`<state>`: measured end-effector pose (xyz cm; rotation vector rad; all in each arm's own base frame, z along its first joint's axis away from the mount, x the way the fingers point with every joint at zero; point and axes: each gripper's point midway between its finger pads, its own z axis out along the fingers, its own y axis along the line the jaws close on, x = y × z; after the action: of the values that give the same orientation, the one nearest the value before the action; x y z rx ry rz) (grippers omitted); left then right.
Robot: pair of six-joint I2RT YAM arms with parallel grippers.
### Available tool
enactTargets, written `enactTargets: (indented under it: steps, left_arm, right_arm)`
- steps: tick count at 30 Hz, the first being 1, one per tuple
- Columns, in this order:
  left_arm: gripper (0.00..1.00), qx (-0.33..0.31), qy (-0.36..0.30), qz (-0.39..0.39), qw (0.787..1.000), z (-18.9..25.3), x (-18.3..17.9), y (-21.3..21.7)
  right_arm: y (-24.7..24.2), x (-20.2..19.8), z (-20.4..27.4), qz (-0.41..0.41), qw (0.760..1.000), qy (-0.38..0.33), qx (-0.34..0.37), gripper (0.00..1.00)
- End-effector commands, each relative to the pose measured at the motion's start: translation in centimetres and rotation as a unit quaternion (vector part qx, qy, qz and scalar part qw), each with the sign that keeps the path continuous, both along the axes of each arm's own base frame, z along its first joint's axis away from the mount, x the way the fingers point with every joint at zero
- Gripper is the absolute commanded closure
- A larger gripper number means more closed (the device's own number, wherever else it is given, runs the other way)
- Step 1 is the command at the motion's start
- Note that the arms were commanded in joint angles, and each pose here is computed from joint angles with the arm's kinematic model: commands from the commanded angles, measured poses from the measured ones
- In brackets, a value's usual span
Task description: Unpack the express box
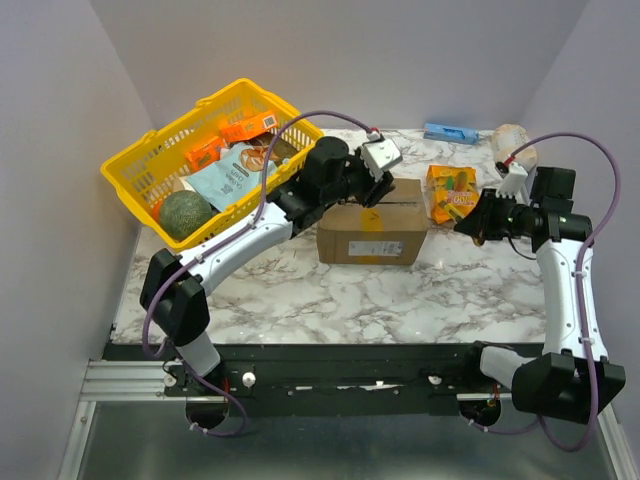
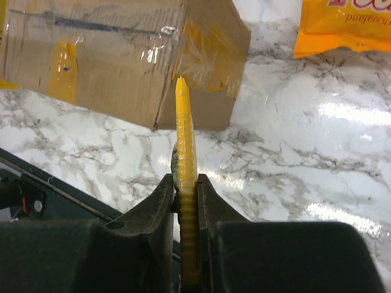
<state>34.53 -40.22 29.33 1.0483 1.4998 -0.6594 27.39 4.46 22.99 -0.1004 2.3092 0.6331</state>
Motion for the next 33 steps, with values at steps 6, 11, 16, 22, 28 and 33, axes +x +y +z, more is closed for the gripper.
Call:
enactTargets:
  steps: [6,11,16,22,28,33]
  left_arm:
    - [0.43,0.036,0.061,0.057,0.996,-4.2,9.4,2.7]
    - [0.39,0.007,0.062,0.089,0.994,-4.8,13.6,1.3]
    - [0.41,0.023,0.081,0.072,0.994,-6.8,13.0,1.1]
    - [0.48,0.08,0.122,0.038,0.989,-9.4,9.3,3.1]
    - [0.53,0.106,0.193,0.001,0.975,-10.8,2.6,5.9]
    - [0.53,0.125,0.219,-0.055,0.966,-11.3,-4.1,6.5]
  right_arm:
    - [3.8,-2.0,0.1,0.21,0.965,-0.16,-0.012,1.0]
    - [6.0,-6.2,-3.6,0.341,0.926,-0.155,-0.038,1.0]
    - [5.7,-4.5,-7.2,0.344,0.921,-0.154,-0.103,1.0]
    - [4.0,0.6,-8.0,0.242,0.956,-0.114,-0.123,1.0]
    - [3.4,7.3,-4.5,0.194,0.958,-0.164,-0.134,1.0]
    - [4.8,11.0,-2.2,0.205,0.958,-0.176,-0.1,1.0]
